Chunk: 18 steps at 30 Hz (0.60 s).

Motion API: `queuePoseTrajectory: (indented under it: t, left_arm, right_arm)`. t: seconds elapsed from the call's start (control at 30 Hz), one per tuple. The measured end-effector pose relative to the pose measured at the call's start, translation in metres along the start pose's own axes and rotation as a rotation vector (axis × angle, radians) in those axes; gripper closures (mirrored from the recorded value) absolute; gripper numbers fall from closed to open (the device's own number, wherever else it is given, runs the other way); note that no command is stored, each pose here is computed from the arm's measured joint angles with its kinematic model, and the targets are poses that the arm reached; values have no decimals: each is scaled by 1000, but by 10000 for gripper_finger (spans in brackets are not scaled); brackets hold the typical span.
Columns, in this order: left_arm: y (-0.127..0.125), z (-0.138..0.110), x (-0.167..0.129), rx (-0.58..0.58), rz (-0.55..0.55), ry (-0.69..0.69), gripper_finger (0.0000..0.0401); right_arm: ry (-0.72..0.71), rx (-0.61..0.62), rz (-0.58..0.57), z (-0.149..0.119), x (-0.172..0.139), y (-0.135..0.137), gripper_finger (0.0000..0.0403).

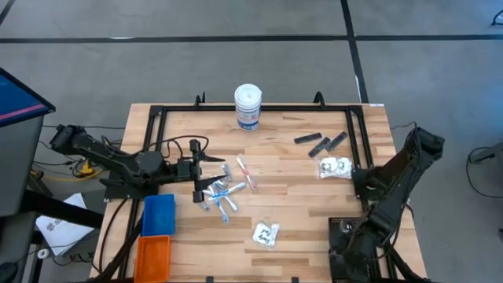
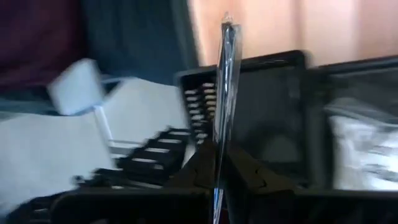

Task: Pick & Place Travel size toiletries
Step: Put the black comb into the bottom black bin

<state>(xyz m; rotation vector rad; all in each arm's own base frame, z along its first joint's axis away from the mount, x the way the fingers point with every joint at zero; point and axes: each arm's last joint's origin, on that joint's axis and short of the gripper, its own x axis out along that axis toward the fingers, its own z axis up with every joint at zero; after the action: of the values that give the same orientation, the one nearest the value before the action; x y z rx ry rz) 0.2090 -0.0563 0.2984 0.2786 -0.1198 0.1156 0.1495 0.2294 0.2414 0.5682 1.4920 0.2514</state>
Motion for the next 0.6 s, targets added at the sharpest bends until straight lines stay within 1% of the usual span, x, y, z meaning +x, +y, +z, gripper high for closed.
queuePoseTrajectory:
  t: [0.07, 0.17, 0.33, 0.5, 0.6]
  left_arm:
    - [1, 0, 0, 9, 5, 1, 197]
    - [3, -1, 1, 11, 17, 4, 197]
    - [5, -1, 2, 7, 22, 6, 197]
    - [3, -1, 1, 4, 16, 4, 197]
    - [3, -1, 1, 4, 16, 5, 197]
  right_arm:
    - [-15, 9, 52, -1, 5, -2, 400]
    - [8, 15, 10, 0, 16, -7, 400]
    - [111, 26, -65, -2, 33, -16, 389]
    - [220, 53, -82, -3, 48, -20, 394]
    - [256, 29, -90, -2, 55, -21, 396]
